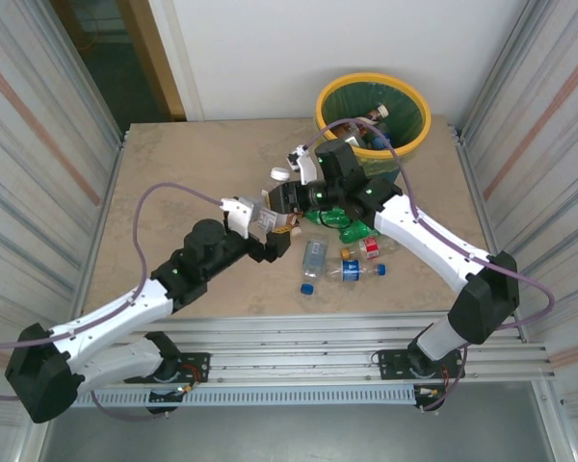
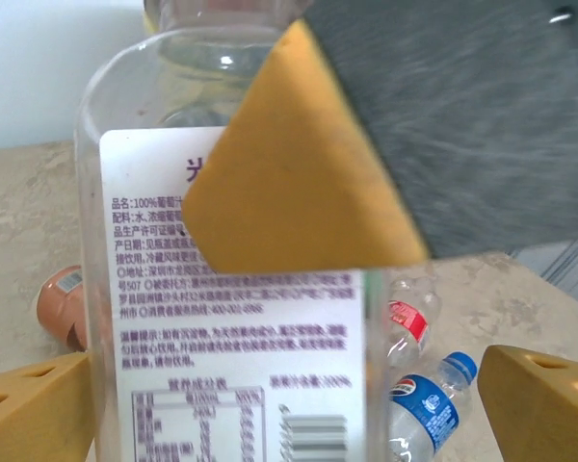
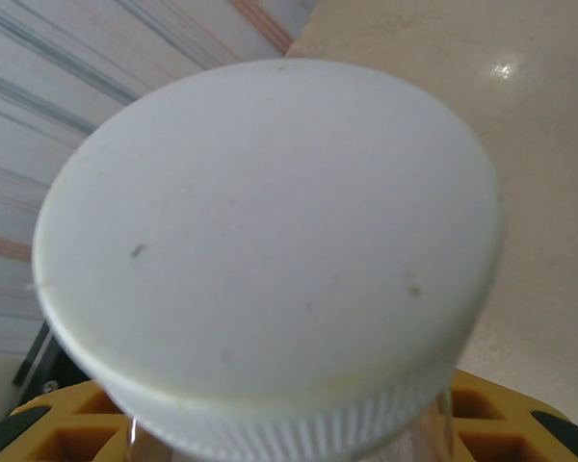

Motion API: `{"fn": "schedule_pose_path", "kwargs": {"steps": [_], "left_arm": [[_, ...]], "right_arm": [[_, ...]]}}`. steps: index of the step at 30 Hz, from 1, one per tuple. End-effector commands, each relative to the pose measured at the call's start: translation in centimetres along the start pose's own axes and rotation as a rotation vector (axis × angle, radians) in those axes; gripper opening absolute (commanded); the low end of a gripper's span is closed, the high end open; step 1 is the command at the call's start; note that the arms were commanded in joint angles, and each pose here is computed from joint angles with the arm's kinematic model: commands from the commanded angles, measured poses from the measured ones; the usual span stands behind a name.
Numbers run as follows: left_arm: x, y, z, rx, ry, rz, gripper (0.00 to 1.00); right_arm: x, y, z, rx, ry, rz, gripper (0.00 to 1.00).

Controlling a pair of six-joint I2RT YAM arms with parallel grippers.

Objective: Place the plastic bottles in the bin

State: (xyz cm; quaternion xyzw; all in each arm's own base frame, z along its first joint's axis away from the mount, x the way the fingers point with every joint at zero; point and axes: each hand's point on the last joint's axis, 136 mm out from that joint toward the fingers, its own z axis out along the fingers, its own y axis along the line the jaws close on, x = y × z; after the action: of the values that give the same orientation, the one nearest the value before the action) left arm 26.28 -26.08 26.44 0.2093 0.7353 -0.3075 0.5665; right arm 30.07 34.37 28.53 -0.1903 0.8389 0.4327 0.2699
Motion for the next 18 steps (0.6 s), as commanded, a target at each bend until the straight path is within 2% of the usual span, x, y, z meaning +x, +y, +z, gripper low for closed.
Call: {"fn": "schedule_pose_path", "kwargs": {"steps": [1, 9, 18], "left_arm": [[-1.8, -1.6, -1.3, 0.077, -0.083, 0.046, 0.99], [-3.3, -1.5, -4.1, 0.08, -0.215, 0.055, 0.99], [-3.0, 0.2, -4.8, -0.008, -0.228, 0.04, 0.99]], "right_arm": [[-1.8, 0.6, -2.3, 0.006, -0.075, -0.007, 0.33], [-5.4, 0.2, -7.4, 0.081, -0.194, -0.054, 0.33], [-11.3, -1.0, -15.7, 0.204, -0.403, -0.09, 0.33]]}}
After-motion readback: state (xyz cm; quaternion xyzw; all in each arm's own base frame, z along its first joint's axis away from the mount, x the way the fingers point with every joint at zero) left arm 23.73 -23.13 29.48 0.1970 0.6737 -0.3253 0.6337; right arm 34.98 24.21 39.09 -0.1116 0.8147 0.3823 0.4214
